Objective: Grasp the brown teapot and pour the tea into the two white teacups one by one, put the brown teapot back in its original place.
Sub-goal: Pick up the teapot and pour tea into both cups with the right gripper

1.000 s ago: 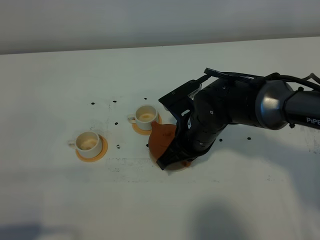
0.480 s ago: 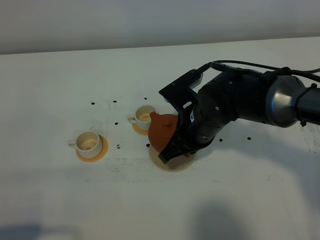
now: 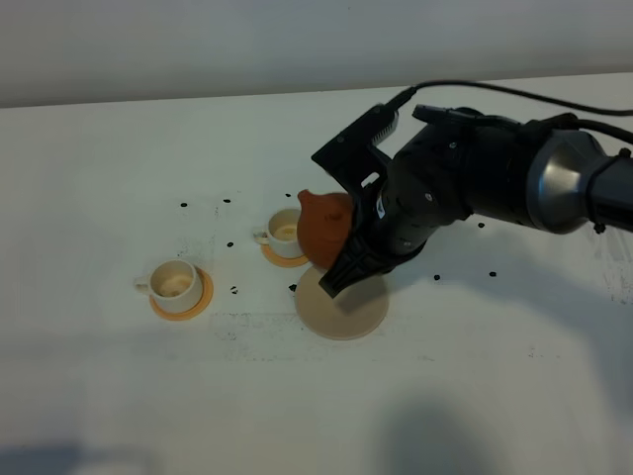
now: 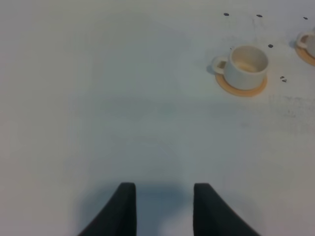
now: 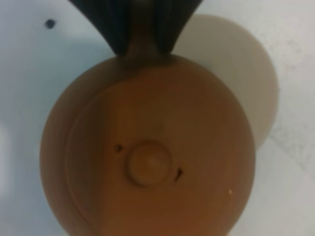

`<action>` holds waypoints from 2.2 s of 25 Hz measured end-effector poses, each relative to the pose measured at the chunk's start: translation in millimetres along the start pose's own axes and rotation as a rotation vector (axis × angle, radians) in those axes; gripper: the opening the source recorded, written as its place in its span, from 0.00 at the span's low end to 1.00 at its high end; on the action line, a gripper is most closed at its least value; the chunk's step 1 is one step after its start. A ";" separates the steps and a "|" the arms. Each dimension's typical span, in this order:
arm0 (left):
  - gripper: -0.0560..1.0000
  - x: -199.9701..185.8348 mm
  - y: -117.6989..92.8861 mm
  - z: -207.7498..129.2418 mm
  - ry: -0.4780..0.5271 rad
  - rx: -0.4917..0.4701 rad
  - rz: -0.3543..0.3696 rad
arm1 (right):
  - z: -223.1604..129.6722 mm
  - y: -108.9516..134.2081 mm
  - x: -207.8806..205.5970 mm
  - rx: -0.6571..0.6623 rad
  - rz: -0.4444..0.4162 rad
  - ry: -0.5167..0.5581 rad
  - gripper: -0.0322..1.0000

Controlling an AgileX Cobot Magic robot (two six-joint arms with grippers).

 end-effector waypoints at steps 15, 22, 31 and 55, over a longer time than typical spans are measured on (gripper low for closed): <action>0.34 0.0 0.0 0.0 0.000 0.000 0.000 | 14.3 -10.8 -6.2 -0.085 -0.076 -0.014 0.12; 0.34 0.0 0.0 0.0 0.000 0.000 0.000 | 33.7 -20.2 -22.7 -0.105 -0.104 -0.061 0.12; 0.34 0.0 0.0 0.0 0.000 0.000 0.000 | 35.7 -38.8 -27.1 -0.125 -0.166 -0.050 0.12; 0.34 0.0 0.0 0.0 0.000 0.001 0.000 | 29.4 -14.4 2.0 -0.375 -0.227 0.027 0.12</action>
Point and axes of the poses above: a point on each arm's last joint axis where the gripper is mounted, x pointing out along that axis toward the gripper, y along the wrist's bending axis when the last joint is at zero, z = x × y, the point moved 5 cm from there along x, pointing out along that axis toward the gripper, and after that the axes turned 4 degrees about x, right-handed, at the moved point
